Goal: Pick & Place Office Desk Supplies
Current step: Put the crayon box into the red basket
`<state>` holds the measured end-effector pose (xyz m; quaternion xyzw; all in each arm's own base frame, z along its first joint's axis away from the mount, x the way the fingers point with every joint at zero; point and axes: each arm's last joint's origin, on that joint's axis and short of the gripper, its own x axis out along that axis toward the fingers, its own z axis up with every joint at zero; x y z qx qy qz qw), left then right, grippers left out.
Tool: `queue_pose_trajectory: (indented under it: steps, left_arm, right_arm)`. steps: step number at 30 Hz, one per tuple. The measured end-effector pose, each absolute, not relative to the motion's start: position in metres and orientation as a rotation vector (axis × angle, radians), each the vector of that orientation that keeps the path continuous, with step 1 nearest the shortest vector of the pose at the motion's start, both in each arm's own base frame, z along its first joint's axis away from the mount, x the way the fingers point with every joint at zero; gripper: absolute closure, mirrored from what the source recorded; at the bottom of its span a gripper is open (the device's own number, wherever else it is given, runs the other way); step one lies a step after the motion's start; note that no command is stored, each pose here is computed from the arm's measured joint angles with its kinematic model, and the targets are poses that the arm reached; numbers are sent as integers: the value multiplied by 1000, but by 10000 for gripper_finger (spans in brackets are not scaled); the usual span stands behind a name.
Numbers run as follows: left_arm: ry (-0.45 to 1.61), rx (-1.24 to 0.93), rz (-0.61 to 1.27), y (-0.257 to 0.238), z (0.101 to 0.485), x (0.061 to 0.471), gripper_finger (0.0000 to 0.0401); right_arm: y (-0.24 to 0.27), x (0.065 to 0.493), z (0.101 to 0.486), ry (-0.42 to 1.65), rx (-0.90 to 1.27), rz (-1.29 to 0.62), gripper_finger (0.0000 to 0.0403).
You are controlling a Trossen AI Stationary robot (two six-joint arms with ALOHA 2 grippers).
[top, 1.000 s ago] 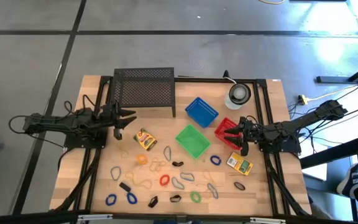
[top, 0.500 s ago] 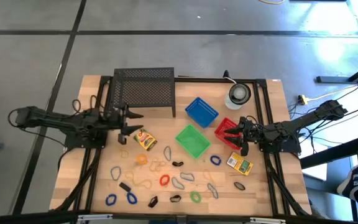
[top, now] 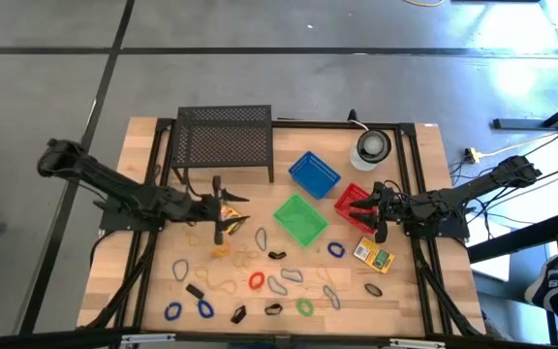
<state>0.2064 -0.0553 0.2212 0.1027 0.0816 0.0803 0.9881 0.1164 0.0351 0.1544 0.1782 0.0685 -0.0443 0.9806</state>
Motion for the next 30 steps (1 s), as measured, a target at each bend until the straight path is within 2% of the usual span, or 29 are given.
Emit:
queue_pose_trajectory:
  steps: [7, 18, 30]
  left_arm:
    - [309, 206, 271, -86, 201, 218, 196]
    - [473, 315, 263, -124, 142, 220, 202]
    - [559, 374, 277, -140, 113, 205, 207]
  right_arm:
    - [35, 116, 154, 138, 358, -89, 229]
    - [35, 116, 154, 138, 358, -89, 229]
    - [34, 116, 154, 133, 354, -112, 229]
